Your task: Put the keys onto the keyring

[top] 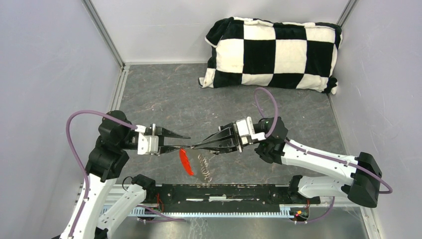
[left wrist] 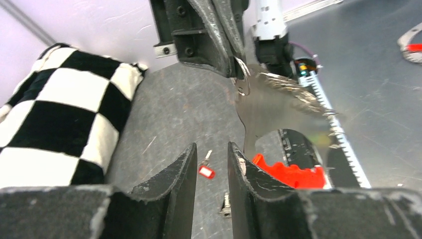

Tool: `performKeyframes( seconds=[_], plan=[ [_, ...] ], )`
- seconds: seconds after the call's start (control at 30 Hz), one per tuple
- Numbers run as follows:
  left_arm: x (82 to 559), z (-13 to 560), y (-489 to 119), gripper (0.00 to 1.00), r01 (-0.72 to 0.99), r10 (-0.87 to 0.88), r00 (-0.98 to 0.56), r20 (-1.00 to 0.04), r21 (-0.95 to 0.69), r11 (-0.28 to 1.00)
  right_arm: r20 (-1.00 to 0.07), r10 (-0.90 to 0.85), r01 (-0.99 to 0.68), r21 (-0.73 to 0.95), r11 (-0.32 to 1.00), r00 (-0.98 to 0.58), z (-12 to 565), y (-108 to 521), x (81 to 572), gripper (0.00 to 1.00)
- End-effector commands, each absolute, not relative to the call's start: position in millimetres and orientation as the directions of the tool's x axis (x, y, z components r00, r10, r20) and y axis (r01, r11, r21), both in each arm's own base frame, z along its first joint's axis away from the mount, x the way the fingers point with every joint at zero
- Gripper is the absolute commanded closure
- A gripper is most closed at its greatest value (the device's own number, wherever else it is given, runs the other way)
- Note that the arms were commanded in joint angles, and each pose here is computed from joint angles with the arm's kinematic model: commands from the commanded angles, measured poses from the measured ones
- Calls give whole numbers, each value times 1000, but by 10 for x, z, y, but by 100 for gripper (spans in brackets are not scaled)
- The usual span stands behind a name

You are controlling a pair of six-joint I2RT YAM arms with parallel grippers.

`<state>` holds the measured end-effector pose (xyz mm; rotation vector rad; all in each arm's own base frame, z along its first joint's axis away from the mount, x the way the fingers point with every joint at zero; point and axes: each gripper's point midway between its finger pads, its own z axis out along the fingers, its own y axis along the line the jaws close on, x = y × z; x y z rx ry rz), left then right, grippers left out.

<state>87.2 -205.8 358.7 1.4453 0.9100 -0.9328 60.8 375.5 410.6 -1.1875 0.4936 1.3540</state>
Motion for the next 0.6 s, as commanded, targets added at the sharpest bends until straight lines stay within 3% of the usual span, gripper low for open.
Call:
performKeyframes(
  seconds=[0.0,0.3,0.57],
  plan=[
    [1137,3639,-1998,63,866,106,488,-866,496,62,-838,470,-933,-352,-77,278,4269,3712,778,99],
    [1693,3731,-1814,58,752,259,526,-810,586,303,-870,420,-945,-319,-74,260,4169,3725,821,99],
    [1355,3717,-1879,55,804,196,533,-823,564,185,-877,402,-955,-296,-23,262,4163,3725,918,99]
  ],
)
